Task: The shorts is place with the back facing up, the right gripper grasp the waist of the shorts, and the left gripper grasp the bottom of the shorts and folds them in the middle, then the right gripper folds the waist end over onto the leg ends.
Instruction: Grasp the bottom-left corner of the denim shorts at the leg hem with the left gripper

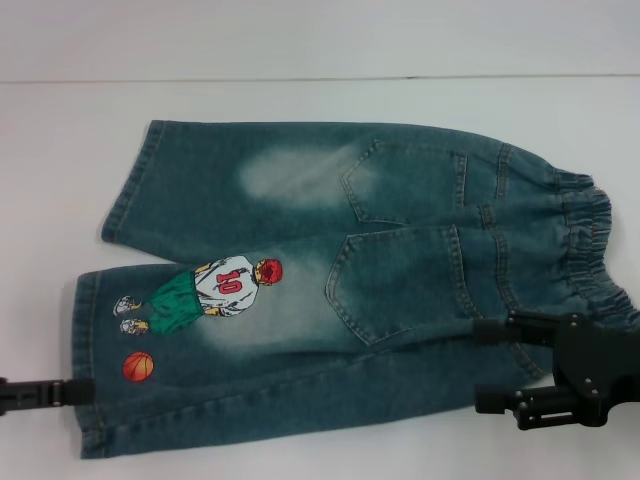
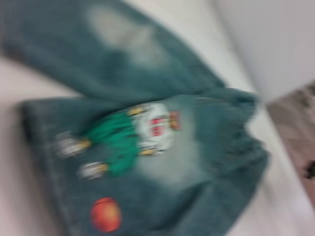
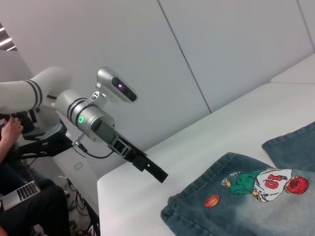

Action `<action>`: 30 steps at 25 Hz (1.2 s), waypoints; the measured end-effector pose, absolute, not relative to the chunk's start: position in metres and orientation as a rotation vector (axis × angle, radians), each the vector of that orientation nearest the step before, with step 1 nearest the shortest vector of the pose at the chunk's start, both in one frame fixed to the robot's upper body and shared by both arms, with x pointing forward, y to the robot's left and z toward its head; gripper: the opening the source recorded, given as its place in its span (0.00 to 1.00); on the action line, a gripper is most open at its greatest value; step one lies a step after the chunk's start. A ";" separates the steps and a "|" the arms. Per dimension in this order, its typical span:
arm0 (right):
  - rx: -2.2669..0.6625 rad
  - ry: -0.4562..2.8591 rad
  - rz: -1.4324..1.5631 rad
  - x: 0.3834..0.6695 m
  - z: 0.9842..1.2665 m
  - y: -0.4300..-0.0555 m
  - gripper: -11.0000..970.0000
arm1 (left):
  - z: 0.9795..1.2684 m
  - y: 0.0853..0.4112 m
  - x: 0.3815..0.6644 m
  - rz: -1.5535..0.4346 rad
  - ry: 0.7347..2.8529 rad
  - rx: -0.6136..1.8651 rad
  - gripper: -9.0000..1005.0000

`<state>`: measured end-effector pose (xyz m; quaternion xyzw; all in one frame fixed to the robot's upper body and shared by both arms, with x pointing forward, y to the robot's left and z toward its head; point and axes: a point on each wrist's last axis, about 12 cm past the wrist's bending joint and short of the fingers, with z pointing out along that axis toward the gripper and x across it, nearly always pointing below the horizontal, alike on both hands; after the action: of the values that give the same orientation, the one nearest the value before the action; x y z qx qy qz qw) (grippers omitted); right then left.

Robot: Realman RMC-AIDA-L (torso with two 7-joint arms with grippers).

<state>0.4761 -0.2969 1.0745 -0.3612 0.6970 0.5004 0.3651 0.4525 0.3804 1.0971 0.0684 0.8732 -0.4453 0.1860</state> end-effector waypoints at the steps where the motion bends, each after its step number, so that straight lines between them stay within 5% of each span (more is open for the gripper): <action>1: -0.930 1.790 1.285 0.476 1.074 -0.296 0.97 | 1.097 0.384 0.452 -1.237 2.475 0.161 0.85; 30: -0.933 1.787 1.285 0.477 1.075 -0.296 0.97 | 1.070 0.358 0.474 -1.162 2.632 0.189 0.84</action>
<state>0.4775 -0.2964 1.0754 -0.3629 0.6954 0.5001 0.3669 0.4743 0.3582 1.0700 0.0651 0.9053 -0.3997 0.1286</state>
